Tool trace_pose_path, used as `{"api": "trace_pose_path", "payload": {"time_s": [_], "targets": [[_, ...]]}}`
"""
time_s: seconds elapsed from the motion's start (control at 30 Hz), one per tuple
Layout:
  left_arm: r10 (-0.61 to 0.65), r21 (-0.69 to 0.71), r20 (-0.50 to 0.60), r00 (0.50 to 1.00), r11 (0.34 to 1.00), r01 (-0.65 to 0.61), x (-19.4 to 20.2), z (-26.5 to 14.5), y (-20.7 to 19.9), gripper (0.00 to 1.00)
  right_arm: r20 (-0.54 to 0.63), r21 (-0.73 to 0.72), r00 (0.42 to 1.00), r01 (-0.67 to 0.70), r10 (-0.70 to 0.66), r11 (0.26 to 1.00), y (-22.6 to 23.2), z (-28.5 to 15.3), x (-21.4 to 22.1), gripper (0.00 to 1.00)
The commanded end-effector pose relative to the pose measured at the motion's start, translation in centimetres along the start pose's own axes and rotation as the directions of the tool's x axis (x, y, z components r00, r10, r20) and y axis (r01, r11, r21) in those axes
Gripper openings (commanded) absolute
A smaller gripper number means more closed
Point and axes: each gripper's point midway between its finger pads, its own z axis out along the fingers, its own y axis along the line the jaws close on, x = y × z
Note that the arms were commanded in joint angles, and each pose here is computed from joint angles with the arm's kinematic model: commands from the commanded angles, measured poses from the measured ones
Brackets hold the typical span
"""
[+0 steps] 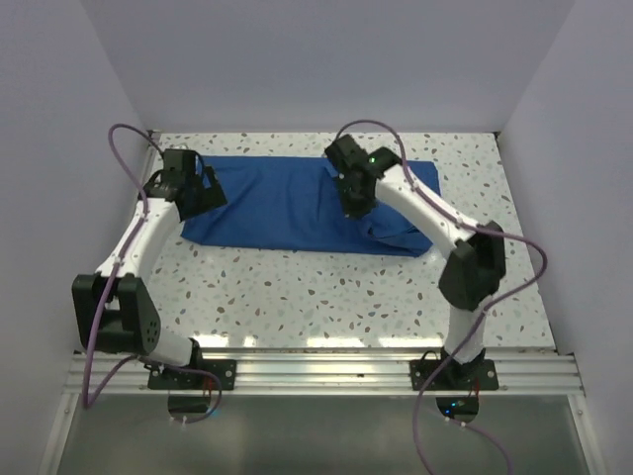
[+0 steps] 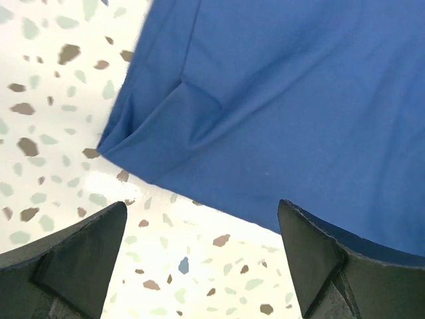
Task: Open and lay out the surgical kit
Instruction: Open the surgical kit at the center of the board.
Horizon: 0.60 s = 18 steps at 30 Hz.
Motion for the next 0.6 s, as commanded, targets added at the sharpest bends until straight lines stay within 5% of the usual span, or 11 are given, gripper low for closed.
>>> {"api": "trace_pose_path", "payload": {"time_s": [0.0, 0.07, 0.13, 0.27, 0.33, 0.37, 0.57], "targets": [[-0.085, 0.005, 0.121, 0.989, 0.996, 0.085, -2.4, -4.9, 0.7, 1.0, 0.043, -0.2, 0.991, 0.136, -0.13, 0.97, 4.3, -9.9, 7.9, 0.0], [-0.124, 0.022, 0.159, 0.98, 0.992, 0.122, -2.9, -7.1, 0.9, 1.0, -0.036, -0.221, 0.977, 0.196, -0.209, 0.955, 4.8, -10.3, 15.3, 0.0], [-0.154, 0.022, 0.161, 0.975, 0.988, 0.152, -2.5, -8.5, 1.2, 1.0, 0.001, -0.295, 0.99, 0.136, -0.142, 0.946, 4.0, -14.1, 19.6, 0.0], [-0.204, 0.042, 0.212, 0.956, 0.979, 0.199, -2.0, -12.1, 2.2, 1.0, -0.075, -0.255, 0.997, -0.052, 0.034, 0.966, -3.3, -13.7, 28.1, 0.0], [-0.219, 0.03, 0.195, 0.956, 0.976, 0.217, -0.8, -13.0, 2.9, 1.0, -0.052, -0.255, 0.99, -0.139, 0.13, 0.957, -5.8, -14.0, 29.7, 0.58], [-0.227, 0.03, 0.19, 0.955, 0.974, 0.225, -0.1, -13.9, 3.3, 1.0, -0.078, -0.189, 0.988, -0.143, 0.13, 0.971, -7.7, -13.5, 31.1, 0.96], [-0.288, 0.033, 0.156, 0.945, 0.957, 0.287, 4.3, -15.5, 5.1, 1.0, -0.058, -0.112, 0.976, -0.214, 0.209, 0.97, -10.3, -14.6, 31.3, 0.98]]}}
